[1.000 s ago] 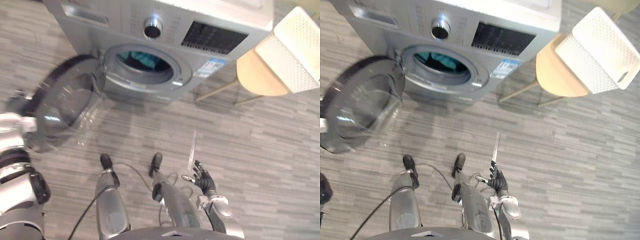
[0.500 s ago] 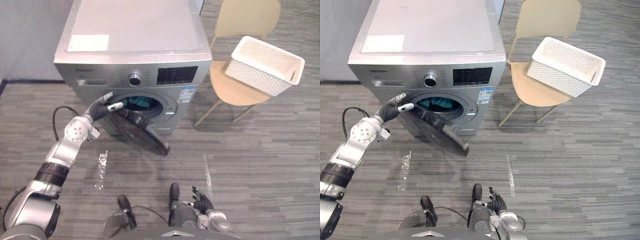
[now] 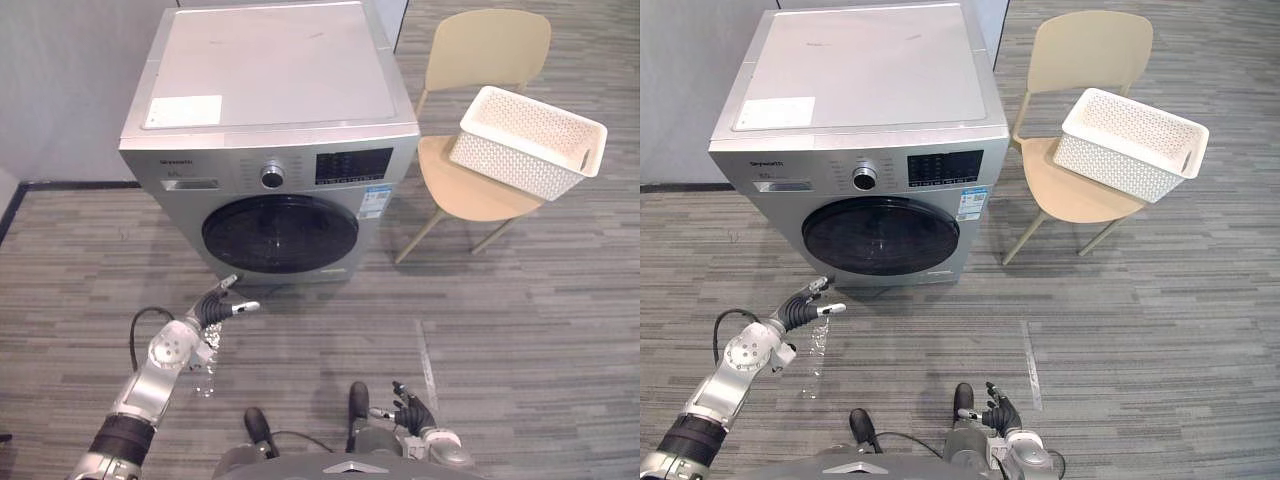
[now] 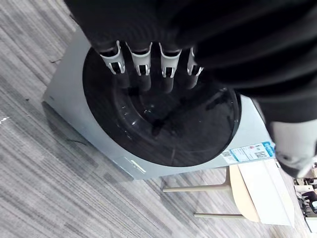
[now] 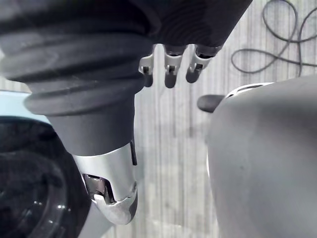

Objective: Pick up the laundry basket with both hands and put the clothes into the washing machine.

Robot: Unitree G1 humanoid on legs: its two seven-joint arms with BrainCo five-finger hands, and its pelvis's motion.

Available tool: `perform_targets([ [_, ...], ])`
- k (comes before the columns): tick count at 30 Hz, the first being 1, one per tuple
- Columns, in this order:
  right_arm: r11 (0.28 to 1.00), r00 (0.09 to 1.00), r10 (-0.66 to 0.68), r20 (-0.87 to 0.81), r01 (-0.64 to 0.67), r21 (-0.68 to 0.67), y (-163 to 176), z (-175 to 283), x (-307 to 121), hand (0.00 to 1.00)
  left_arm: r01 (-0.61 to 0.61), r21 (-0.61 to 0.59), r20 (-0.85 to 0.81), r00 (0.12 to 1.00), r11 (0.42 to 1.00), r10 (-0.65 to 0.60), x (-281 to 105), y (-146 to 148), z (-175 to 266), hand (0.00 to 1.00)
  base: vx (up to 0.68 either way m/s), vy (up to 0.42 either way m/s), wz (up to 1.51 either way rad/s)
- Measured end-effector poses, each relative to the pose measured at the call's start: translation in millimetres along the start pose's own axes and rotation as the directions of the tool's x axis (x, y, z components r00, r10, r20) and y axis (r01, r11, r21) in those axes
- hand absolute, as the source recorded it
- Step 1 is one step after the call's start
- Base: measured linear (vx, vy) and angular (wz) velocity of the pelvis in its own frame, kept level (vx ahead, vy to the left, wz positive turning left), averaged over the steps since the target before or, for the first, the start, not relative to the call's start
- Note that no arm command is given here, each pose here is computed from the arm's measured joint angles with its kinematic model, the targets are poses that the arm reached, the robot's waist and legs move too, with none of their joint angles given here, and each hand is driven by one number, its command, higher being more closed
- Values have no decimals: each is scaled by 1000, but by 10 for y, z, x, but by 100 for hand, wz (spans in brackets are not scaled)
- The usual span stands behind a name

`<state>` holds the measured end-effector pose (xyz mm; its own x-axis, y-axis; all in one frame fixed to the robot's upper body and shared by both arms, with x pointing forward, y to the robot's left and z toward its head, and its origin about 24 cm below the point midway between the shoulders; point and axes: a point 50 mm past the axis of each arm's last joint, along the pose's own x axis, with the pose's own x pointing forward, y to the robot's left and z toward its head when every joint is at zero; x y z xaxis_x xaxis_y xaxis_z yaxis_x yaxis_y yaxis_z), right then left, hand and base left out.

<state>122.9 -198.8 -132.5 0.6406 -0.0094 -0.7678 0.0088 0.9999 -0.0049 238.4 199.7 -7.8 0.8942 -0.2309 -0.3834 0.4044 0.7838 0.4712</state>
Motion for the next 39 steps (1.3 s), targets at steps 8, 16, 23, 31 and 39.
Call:
perform_targets([
  [8,999,1000,29,-10,-29,14,72,-22,5,0,-36,-93,-37,999,995,33,-60,-126,-107,0,28,-3,1],
  [16,1000,999,18,-36,-18,13,53,-60,25,0,-173,-333,-242,966,927,93,-131,-505,-526,0,-53,-11,4],
  [23,1000,997,-11,-82,13,16,66,-139,44,0,-256,-395,-474,880,882,43,-367,-880,-987,0,11,3,27],
  [31,1000,1000,-27,-8,27,-8,160,119,155,0,-382,-378,-596,797,843,94,-516,-855,-1226,0,41,19,27],
  [39,999,994,25,107,-22,-30,370,492,271,0,-477,-433,-580,797,765,169,-403,-709,-1170,0,-24,53,19],
])
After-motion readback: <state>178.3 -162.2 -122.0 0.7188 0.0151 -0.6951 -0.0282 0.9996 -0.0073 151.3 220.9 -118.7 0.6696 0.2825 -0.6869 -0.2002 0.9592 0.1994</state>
